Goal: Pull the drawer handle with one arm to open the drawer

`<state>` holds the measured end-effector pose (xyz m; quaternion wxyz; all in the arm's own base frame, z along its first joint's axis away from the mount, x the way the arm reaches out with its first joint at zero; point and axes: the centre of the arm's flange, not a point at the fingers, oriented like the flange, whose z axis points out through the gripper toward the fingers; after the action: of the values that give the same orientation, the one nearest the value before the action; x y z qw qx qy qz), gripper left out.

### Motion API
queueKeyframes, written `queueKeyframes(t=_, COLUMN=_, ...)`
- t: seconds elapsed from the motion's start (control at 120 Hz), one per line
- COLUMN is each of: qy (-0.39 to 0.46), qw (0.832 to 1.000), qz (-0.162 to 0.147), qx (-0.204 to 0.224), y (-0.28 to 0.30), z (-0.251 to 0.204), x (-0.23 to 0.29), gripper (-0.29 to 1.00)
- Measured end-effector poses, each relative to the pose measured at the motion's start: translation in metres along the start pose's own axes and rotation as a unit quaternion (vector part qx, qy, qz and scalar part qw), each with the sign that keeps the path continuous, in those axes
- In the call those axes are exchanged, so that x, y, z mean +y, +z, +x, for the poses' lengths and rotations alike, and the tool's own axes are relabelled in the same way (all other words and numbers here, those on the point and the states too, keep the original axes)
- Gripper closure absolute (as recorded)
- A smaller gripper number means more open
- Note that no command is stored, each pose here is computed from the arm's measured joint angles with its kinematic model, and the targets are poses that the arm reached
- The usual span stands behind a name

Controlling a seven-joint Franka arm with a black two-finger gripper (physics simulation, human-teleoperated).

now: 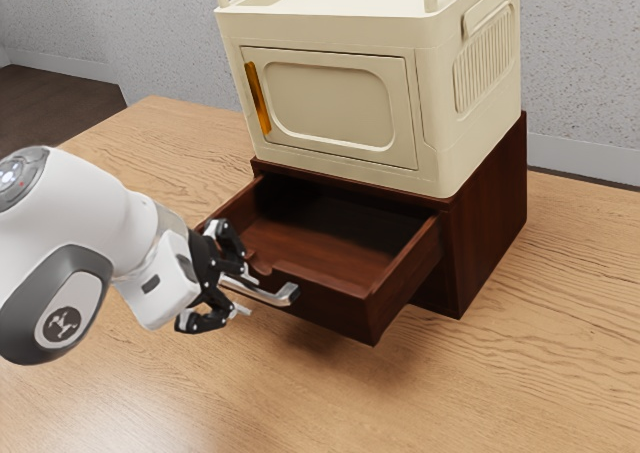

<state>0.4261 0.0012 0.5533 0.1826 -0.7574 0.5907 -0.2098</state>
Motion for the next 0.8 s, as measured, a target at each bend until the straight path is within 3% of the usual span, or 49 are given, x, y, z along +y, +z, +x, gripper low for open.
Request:
queueKeyframes(t=0.567, qy=-0.005, qw=1.000, qz=0.005, qx=0.000, y=-0.011, z=-0.005, x=0.016, gripper=0.55)
queueKeyframes(t=0.8, qy=-0.009, qw=1.000, qz=0.004, qx=-0.002, y=-0.011, z=-0.008, x=0.016, gripper=0.48)
